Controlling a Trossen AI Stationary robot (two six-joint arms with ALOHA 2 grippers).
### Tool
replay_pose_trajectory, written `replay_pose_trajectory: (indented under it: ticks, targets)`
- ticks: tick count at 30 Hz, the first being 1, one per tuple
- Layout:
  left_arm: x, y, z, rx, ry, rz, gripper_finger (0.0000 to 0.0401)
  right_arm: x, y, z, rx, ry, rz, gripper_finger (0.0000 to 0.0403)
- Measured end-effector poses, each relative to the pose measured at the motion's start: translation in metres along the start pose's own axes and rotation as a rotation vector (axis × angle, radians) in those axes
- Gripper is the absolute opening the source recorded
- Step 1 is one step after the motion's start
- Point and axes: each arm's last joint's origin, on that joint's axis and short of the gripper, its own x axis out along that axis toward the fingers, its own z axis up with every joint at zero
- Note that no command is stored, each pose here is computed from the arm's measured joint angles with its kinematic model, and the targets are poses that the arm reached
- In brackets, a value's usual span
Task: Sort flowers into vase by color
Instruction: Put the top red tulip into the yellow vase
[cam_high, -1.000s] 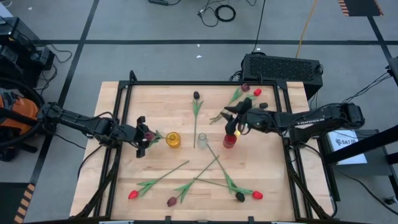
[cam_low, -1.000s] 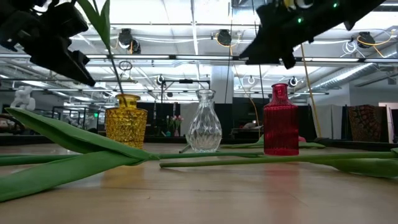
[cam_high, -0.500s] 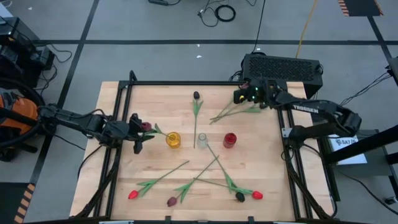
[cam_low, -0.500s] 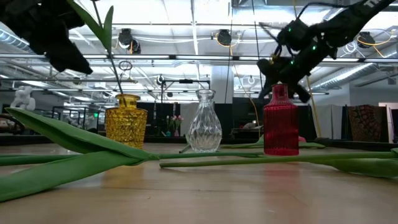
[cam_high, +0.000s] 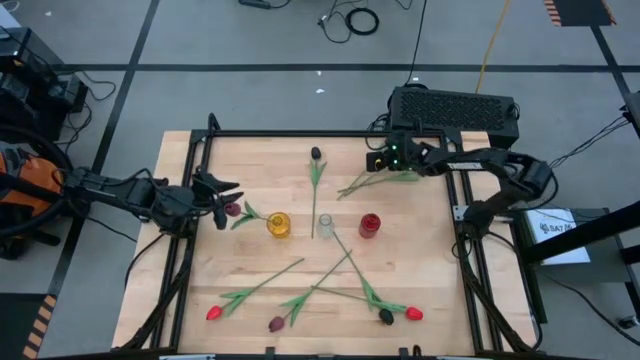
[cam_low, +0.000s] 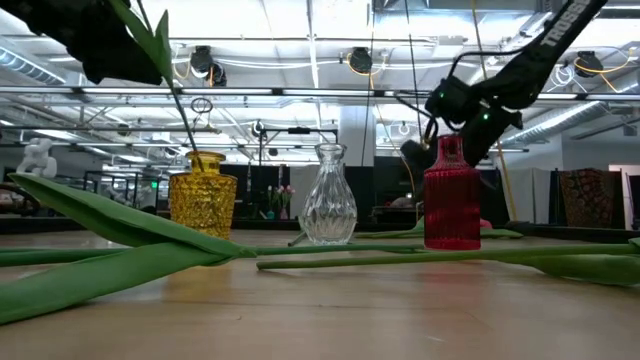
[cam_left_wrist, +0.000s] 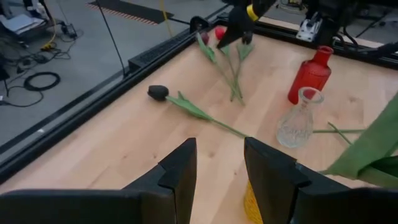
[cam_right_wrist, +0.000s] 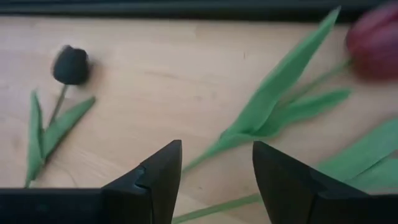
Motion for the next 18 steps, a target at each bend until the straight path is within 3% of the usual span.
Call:
replay_pose_trajectory:
  ticks: [6, 18]
  targets:
    - [0.000, 0.000, 0.000, 0.025, 0.000, 0.000, 0.0140, 0.017, 0.010, -0.006, 0.043, -0.023, 0.075, 0.0184]
    - [0.000, 0.000, 0.000, 0.043, -0.001, 0.000, 0.0140, 0.029, 0.016, -0.017, 0.051, 0.056, 0.026, 0.0166]
